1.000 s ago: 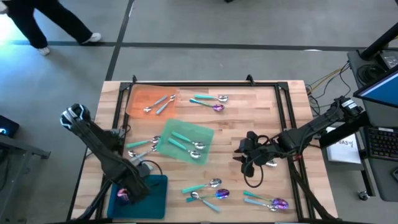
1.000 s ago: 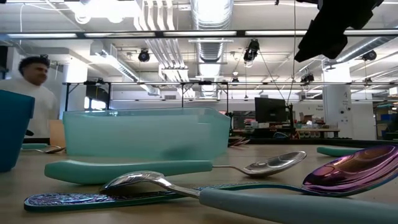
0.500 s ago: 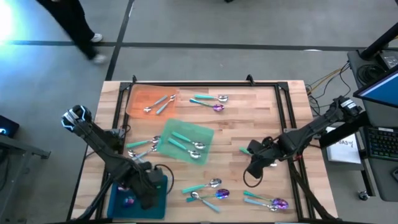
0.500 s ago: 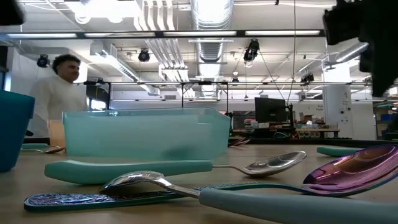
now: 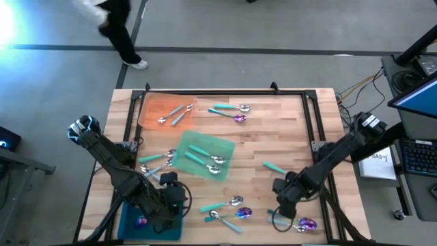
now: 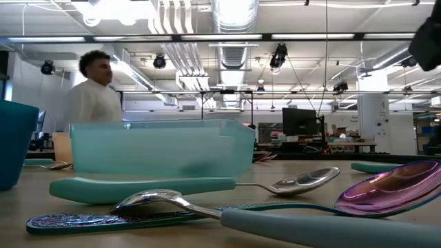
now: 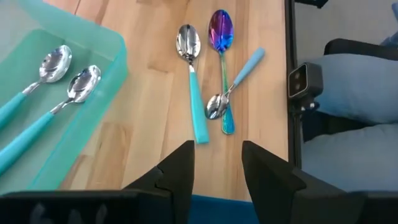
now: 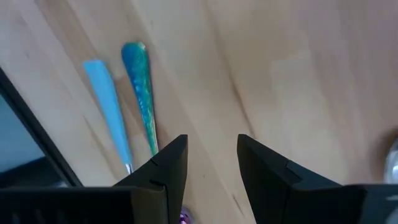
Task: Sort silverware by color (type)
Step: Put the blue spoon into the orange bin
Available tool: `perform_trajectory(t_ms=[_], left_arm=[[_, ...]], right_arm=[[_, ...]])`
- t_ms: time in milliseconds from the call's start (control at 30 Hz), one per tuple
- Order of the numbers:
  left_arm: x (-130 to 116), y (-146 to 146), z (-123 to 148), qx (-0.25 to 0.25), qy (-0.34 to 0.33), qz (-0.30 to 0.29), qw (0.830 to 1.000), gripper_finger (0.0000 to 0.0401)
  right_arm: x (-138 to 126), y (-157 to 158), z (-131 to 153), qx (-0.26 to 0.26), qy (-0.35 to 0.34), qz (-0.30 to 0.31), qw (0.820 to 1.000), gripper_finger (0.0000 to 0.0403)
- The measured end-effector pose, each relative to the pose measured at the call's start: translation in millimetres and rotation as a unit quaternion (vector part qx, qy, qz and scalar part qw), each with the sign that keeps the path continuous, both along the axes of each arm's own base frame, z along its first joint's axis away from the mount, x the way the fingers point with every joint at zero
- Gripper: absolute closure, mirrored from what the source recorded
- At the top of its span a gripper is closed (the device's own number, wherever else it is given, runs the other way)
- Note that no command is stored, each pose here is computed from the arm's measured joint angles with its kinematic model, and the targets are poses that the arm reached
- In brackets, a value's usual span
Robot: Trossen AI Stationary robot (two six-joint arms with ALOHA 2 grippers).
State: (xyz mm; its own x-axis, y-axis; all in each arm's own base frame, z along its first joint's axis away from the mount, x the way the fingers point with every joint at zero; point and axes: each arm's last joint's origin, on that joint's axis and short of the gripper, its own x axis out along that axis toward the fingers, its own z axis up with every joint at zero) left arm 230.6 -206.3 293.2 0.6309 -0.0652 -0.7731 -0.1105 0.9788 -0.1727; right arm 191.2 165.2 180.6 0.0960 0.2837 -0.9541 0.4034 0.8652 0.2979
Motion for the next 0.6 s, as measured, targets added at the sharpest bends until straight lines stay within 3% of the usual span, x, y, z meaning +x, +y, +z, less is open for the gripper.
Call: perform_trajectory(t_ms=[333,600], left_arm=[[0,1,-1,0.009,0.001,-0.008,1.0,0.0283],[0,1,-1,0.011,0.002,-0.009,1.0,0.0283]], right_arm=[[10,43,-4,0.056,-0.045,0.014,0.997,0.0273],[25,71,-20,0.039,-0.026,0.027,0.999,0.0273]])
